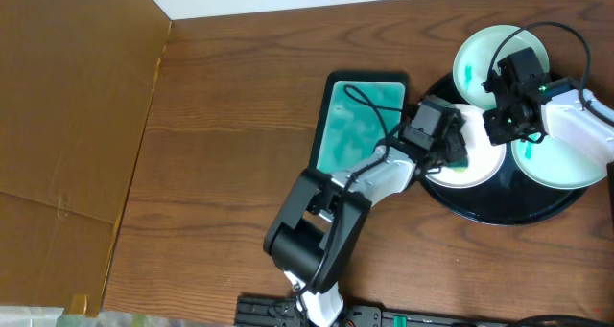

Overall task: Clean dirty plates on tray and stack at the side
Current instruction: 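Scrub the white plate with the sponge in the left gripper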

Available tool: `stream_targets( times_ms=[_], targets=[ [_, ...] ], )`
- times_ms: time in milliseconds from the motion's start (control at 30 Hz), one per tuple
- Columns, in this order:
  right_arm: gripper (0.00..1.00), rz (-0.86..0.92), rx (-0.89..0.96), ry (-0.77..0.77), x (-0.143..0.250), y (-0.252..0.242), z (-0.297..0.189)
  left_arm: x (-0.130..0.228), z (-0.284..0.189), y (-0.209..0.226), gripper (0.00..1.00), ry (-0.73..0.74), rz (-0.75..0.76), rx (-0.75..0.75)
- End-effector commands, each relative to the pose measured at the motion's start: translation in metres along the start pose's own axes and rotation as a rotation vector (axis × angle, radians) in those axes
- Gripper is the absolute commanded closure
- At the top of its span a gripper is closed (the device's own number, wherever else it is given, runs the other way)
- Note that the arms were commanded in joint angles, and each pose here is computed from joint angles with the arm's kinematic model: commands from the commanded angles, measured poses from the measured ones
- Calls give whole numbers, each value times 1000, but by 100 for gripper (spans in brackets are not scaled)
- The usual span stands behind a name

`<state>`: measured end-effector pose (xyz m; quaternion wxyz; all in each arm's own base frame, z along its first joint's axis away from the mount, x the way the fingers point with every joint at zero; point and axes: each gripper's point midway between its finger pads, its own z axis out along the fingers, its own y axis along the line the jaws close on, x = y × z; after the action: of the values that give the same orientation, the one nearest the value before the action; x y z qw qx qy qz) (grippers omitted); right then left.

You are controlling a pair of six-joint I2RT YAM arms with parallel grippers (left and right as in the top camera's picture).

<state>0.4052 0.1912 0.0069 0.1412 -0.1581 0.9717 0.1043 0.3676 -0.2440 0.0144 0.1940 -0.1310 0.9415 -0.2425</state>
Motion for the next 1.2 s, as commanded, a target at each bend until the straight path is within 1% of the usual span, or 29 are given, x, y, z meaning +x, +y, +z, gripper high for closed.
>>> stream_targets(
  times_ms=[0, 67, 100, 300, 433, 533, 733, 867, 933, 1167],
  targets=[
    [98, 3, -26, 24, 6, 9, 6, -1, 0, -14, 66, -6, 16, 32],
    [99, 3, -26, 25, 6, 9, 6, -1, -1, -15, 55, -6, 25, 36],
    [98, 3, -26, 26, 7, 9, 6, -1, -2, -15, 53, -6, 25, 34],
    [98, 5, -25, 35, 9, 8, 6, -16, -31, -26, 53, -56, 173, 54],
    [98, 4, -25, 35, 9, 8, 6, -31, -54, -33, 49, -131, 181, 45],
    [97, 4, -25, 35, 9, 8, 6, -31, -58, -36, 43, -137, 184, 51],
    [97, 4, -25, 35, 9, 8, 6, -17, -40, -23, 43, -88, 189, 0],
    [97, 5, -25, 38, 10, 8, 6, -19, -26, -2, 43, -108, 185, -92],
    [97, 5, -24, 40, 10, 8, 6, -17, -21, 3, 43, -100, 192, -108],
    [97, 5, -25, 39, 10, 8, 6, -12, -19, 0, 51, -92, 203, -105]
  ],
)
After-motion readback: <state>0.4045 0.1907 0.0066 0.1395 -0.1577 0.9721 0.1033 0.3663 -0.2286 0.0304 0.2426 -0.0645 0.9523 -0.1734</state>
